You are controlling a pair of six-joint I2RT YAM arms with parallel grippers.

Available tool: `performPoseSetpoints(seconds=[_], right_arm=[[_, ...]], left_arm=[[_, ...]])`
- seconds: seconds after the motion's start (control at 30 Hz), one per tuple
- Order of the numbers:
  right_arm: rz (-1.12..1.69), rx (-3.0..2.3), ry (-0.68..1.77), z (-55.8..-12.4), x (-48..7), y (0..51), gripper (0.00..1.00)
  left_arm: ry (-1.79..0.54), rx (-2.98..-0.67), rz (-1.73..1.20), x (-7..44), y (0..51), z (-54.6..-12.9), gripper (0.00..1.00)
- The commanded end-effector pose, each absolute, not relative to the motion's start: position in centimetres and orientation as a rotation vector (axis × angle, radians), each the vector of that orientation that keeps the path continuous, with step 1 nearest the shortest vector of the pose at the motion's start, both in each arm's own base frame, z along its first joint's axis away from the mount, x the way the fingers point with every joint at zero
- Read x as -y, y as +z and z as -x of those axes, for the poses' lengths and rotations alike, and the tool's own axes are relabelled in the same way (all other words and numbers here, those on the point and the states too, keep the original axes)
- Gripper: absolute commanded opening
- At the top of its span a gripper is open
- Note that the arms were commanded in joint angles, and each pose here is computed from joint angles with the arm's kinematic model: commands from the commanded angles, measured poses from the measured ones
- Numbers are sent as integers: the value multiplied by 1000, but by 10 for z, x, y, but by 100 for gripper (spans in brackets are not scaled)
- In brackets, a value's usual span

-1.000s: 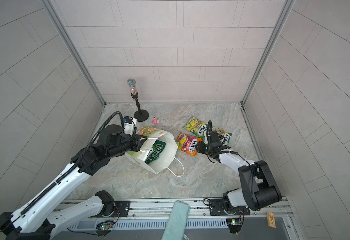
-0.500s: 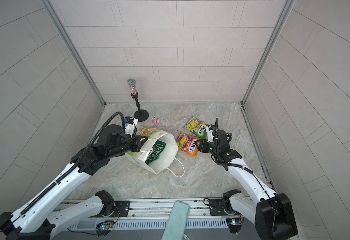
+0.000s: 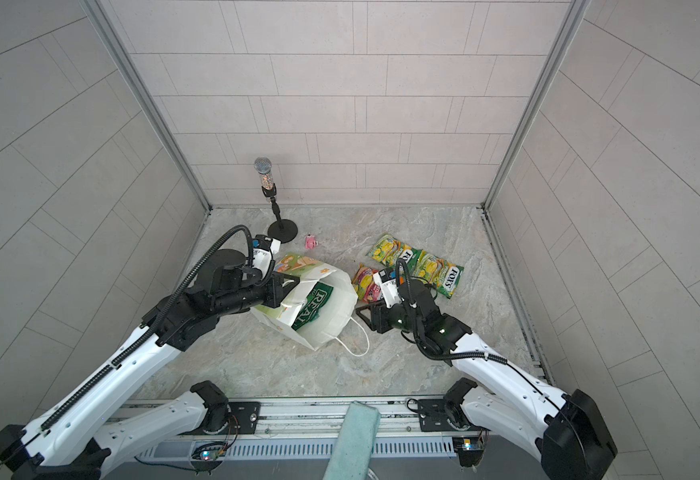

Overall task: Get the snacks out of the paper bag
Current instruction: 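Move the empty right gripper back into the bag opening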

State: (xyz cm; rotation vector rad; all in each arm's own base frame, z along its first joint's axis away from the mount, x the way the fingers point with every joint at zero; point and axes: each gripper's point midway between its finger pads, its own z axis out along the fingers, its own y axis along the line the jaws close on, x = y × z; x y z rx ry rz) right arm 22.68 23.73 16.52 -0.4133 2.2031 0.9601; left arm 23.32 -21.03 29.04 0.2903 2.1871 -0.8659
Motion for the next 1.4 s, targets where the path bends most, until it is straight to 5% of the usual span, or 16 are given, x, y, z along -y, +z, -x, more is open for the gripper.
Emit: performPoseSetpoints(seconds=[0.0, 1.0, 1.37], right_arm=[[460, -2149, 953, -230, -260, 176, 52], [738, -2233, 1155, -176, -409, 126, 52], [425, -2144, 1119, -208, -397, 150, 52]], left_arm=[[-907, -2136, -334, 215, 302, -228, 0], [-958, -2143, -357, 219, 299, -220, 0], [-961, -2150, -367, 219, 298, -218, 0]])
